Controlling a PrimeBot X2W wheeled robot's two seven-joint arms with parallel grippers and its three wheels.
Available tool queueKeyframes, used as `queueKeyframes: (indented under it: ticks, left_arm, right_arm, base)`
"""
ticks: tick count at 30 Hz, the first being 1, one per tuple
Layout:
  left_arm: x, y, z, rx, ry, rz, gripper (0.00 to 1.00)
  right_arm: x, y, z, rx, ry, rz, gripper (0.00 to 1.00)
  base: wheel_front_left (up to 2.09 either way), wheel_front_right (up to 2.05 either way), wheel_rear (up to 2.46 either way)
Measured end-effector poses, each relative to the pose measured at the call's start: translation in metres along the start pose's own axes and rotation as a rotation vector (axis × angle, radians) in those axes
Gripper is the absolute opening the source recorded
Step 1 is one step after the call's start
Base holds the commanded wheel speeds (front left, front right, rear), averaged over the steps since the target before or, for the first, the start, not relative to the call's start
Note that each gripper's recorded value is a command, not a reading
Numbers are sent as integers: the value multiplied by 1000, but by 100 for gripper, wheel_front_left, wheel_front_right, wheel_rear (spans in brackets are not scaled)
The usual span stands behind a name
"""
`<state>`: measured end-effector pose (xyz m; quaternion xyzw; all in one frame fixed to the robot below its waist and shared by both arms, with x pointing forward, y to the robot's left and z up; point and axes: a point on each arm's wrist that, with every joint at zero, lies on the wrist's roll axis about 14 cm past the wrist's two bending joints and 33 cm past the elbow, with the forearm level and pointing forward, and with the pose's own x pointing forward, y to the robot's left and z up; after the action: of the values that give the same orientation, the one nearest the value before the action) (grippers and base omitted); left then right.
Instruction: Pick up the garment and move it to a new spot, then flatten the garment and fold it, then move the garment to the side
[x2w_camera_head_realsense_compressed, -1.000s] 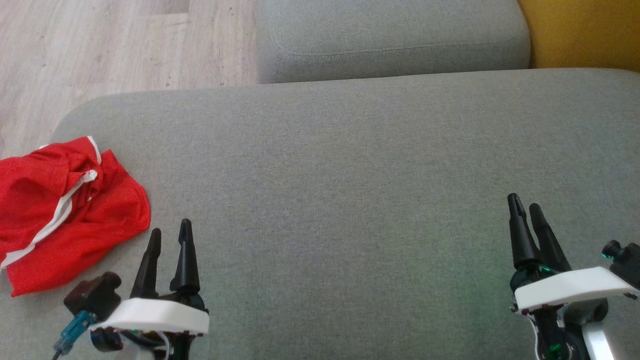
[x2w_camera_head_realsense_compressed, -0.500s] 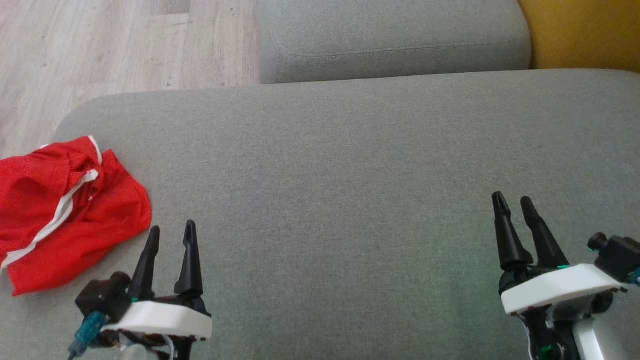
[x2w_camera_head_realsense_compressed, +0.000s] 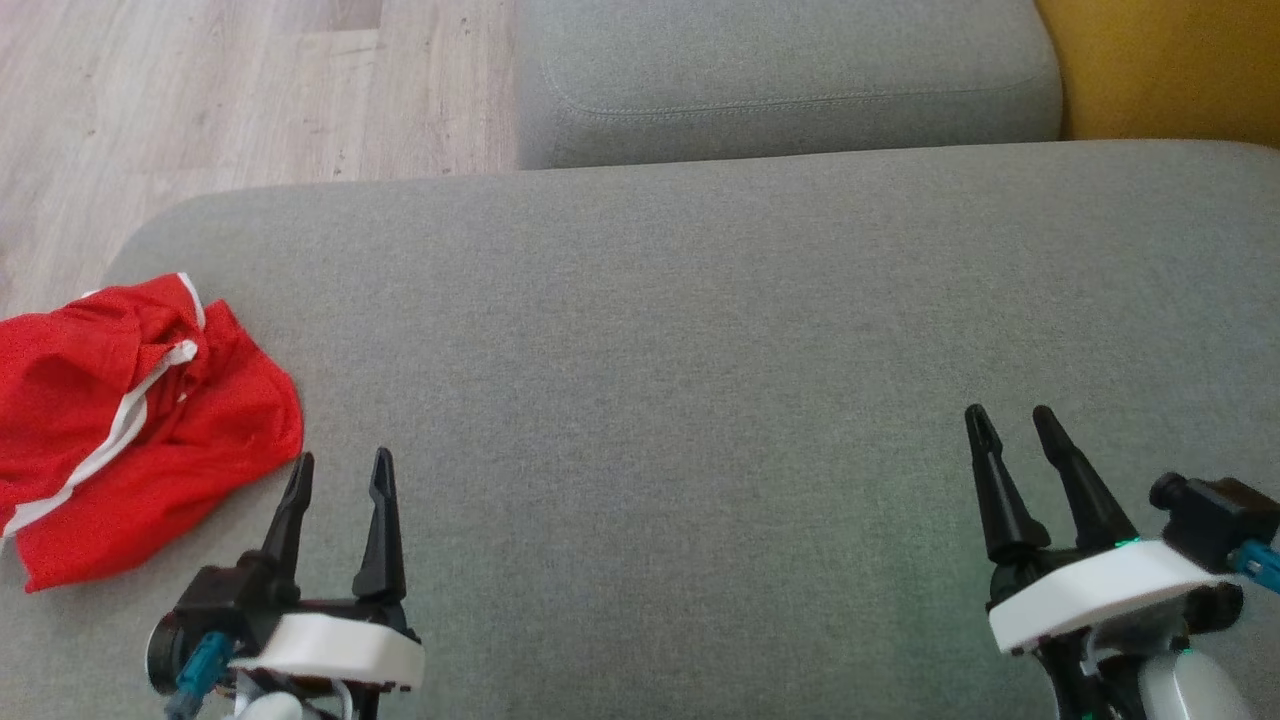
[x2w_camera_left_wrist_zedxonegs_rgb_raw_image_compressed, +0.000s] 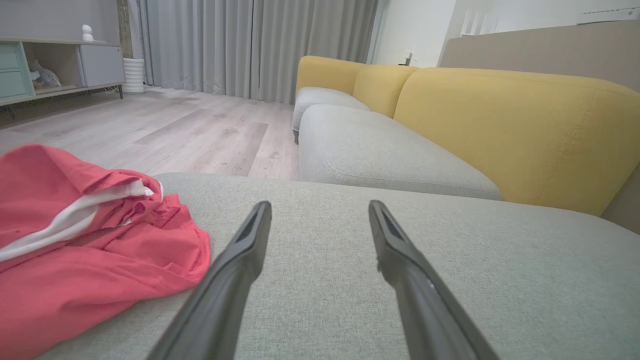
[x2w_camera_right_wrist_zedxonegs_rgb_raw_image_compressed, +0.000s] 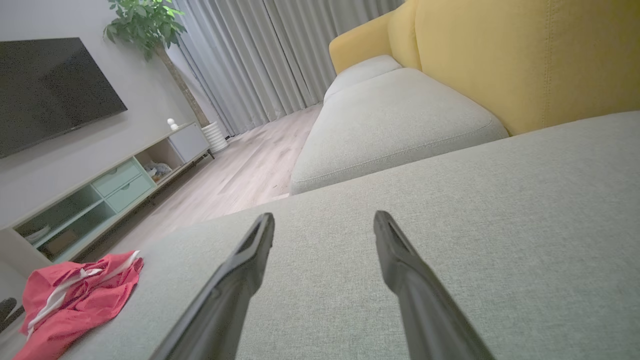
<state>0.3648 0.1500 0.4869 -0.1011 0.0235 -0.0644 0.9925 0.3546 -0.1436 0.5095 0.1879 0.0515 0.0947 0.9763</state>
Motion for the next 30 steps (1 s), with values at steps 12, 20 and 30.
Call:
queueKeyframes:
  ticks: [12, 20, 30]
  left_arm:
    - [-3, 6, -7, 101, 15, 15, 100]
    - [-4, 8, -9, 162, 24, 22, 100]
    - [-4, 10, -17, 169, 61, 34, 100]
  right_arm:
    - [-3, 1, 2, -143, 14, -9, 100]
    - [-9, 0, -4, -205, 38, -27, 100]
    - [-9, -3, -1, -215, 30, -42, 100]
  base:
    - [0, 0, 0]
    - [0, 0, 0]
    - [0, 0, 0]
